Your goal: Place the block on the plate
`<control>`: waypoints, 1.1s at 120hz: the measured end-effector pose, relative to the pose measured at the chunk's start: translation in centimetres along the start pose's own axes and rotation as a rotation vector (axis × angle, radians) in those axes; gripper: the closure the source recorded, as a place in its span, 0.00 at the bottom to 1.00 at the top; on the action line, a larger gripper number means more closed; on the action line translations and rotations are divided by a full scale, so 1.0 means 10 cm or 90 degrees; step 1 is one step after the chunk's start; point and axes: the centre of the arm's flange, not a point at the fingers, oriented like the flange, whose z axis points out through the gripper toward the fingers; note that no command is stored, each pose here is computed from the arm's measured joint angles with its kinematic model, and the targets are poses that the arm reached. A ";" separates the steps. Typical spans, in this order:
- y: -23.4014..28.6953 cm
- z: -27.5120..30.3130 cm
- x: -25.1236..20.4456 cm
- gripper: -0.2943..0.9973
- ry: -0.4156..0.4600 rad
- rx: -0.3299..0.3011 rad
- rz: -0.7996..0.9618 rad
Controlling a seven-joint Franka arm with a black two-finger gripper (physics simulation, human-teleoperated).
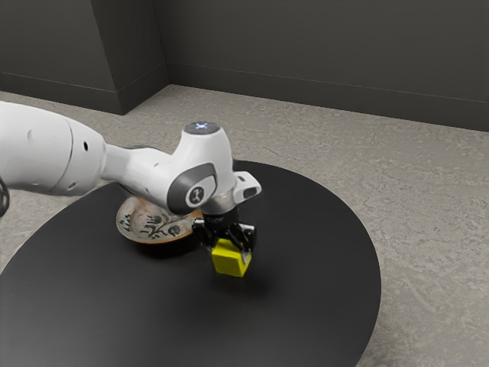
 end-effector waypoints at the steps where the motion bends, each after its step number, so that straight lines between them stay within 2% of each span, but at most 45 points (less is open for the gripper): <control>1: -0.01 -0.03 0.01 0.45 0.003 -0.002 -0.002; 15: -0.28 -0.45 0.24 0.45 0.050 -0.025 -0.041; 39: -1.16 -0.64 0.69 0.45 0.099 -0.031 -0.144; 56: -1.76 -0.39 1.00 0.44 0.099 -0.013 -0.207; 71: -2.13 -0.09 1.09 0.44 0.079 0.002 -0.244; 89: -2.27 0.09 1.09 0.43 0.065 0.009 -0.259; 106: -2.32 0.11 1.10 0.34 0.065 0.008 -0.263; 132: -2.27 -0.42 0.96 0.27 0.100 -0.012 -0.254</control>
